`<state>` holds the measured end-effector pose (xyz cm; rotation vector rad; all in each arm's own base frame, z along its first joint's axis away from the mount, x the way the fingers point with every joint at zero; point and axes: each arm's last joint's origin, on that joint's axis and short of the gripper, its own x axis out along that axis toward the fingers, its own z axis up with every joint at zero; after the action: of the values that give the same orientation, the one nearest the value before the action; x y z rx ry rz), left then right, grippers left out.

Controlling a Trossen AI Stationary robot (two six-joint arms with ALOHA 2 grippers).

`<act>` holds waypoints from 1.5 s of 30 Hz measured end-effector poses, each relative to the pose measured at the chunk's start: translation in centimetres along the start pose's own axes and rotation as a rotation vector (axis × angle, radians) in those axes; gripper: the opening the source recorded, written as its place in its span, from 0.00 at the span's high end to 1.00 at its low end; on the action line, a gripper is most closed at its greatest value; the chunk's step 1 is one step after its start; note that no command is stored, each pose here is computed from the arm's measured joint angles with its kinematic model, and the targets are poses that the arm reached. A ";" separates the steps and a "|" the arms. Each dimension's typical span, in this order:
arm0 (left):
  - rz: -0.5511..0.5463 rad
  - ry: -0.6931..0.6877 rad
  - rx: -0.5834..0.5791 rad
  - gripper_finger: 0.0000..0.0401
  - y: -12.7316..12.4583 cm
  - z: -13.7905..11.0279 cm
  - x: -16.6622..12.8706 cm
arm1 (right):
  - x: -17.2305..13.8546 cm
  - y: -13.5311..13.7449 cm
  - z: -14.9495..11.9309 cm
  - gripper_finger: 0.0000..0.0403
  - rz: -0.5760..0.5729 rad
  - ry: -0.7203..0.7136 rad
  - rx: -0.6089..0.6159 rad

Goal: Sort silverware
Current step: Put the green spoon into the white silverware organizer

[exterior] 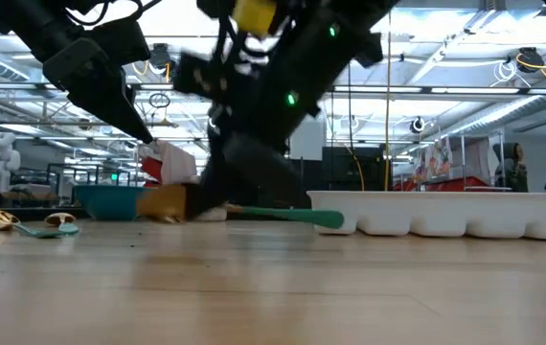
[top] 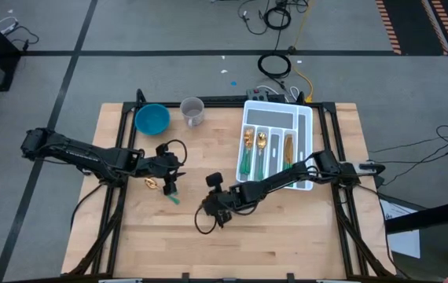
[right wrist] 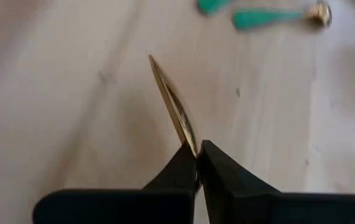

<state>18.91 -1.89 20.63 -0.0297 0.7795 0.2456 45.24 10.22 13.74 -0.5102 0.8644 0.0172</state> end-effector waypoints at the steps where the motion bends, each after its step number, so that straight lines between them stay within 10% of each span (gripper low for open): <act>1: 0.000 0.000 -0.001 0.60 0.0 0.0 0.0 | -0.3 -0.2 0.4 1.00 0.011 -0.016 0.009; 28: 0.010 0.019 0.005 0.60 0.1 -0.2 0.0 | -21.7 -8.1 10.0 1.00 0.117 -0.779 0.270; 45: 0.010 0.007 -0.025 0.60 0.0 -0.1 0.0 | -41.3 -19.2 3.6 1.00 -0.333 -1.217 0.563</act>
<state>18.84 -1.86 20.57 -0.0500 0.7836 0.2652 24.85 2.70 53.94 -0.0395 -0.4200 -0.1987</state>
